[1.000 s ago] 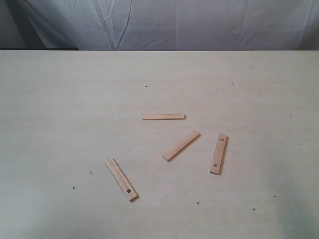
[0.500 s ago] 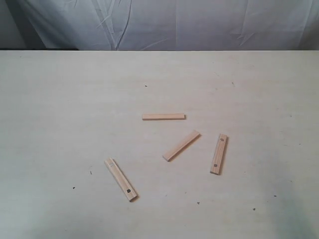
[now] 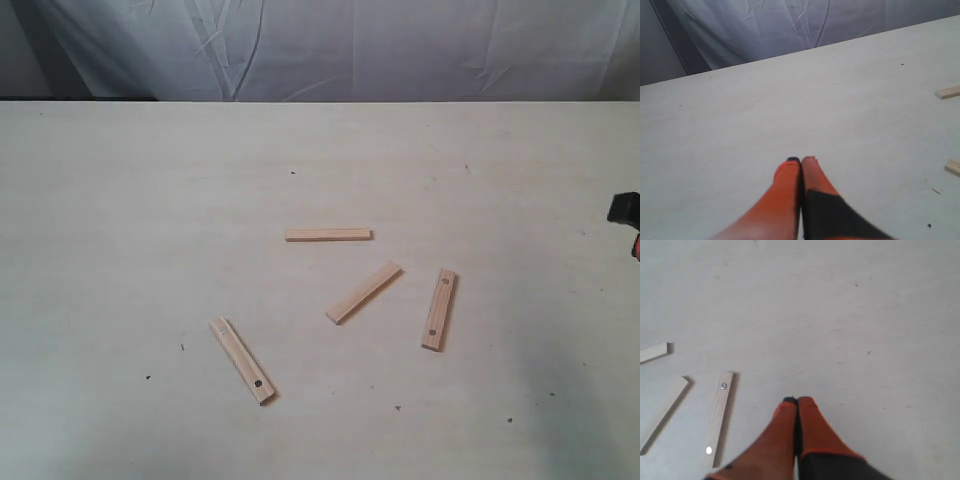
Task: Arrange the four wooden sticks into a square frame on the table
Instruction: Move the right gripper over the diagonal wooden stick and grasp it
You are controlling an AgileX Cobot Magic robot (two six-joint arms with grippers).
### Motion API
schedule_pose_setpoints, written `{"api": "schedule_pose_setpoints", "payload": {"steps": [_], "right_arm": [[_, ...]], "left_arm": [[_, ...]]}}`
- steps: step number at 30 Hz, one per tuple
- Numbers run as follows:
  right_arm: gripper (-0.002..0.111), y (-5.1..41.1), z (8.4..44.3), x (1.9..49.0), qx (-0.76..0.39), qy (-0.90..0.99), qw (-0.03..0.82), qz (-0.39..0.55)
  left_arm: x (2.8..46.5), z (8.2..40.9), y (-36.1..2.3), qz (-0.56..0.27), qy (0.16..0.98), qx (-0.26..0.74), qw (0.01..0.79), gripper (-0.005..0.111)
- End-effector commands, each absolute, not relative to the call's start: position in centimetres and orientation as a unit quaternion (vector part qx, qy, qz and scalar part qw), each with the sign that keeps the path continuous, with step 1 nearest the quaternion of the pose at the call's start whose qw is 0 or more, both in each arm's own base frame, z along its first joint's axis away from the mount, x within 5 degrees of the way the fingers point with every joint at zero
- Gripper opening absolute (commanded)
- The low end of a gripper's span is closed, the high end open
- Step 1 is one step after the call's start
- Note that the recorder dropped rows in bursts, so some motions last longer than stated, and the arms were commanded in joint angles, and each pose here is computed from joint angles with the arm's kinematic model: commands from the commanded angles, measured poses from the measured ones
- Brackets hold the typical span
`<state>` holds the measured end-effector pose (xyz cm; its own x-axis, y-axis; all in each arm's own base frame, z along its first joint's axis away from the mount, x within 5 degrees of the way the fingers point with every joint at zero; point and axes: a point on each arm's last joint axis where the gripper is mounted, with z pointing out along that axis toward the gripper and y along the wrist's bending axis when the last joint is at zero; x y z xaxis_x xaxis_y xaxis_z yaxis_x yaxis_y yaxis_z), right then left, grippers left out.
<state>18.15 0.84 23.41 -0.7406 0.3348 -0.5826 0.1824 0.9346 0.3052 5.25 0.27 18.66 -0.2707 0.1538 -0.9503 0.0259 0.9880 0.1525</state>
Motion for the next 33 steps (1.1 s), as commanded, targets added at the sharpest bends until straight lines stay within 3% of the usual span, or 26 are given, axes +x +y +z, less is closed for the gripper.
{"api": "schedule_pose_setpoints", "payload": {"steps": [1,14,20,26,29,33], "right_arm": [[-0.001,2.2,22.8,20.4,0.132,0.934,0.305,0.135],[-0.001,14.3,20.5,27.3,0.035,0.967,0.185,0.17],[-0.001,19.7,17.8,28.7,0.096,0.98,0.146,0.099],[0.0,23.6,17.2,29.4,0.156,0.971,0.139,0.115],[0.011,24.7,16.6,29.5,0.191,0.968,0.12,0.106],[0.04,24.9,15.5,29.7,0.267,0.954,0.099,0.092]], "left_arm": [[5.3,18.7,0.3,0.055,0.79,0.056,0.608,0.0],[5.3,18.7,0.3,0.055,0.79,0.056,0.608,0.0],[5.3,18.7,0.3,0.055,0.79,0.056,0.608,0.0],[5.3,18.7,0.3,0.055,0.79,0.056,0.608,0.0],[5.3,18.7,0.3,0.055,0.79,0.056,0.608,0.0],[5.3,18.7,0.3,0.055,0.79,0.056,0.608,0.0]]}}
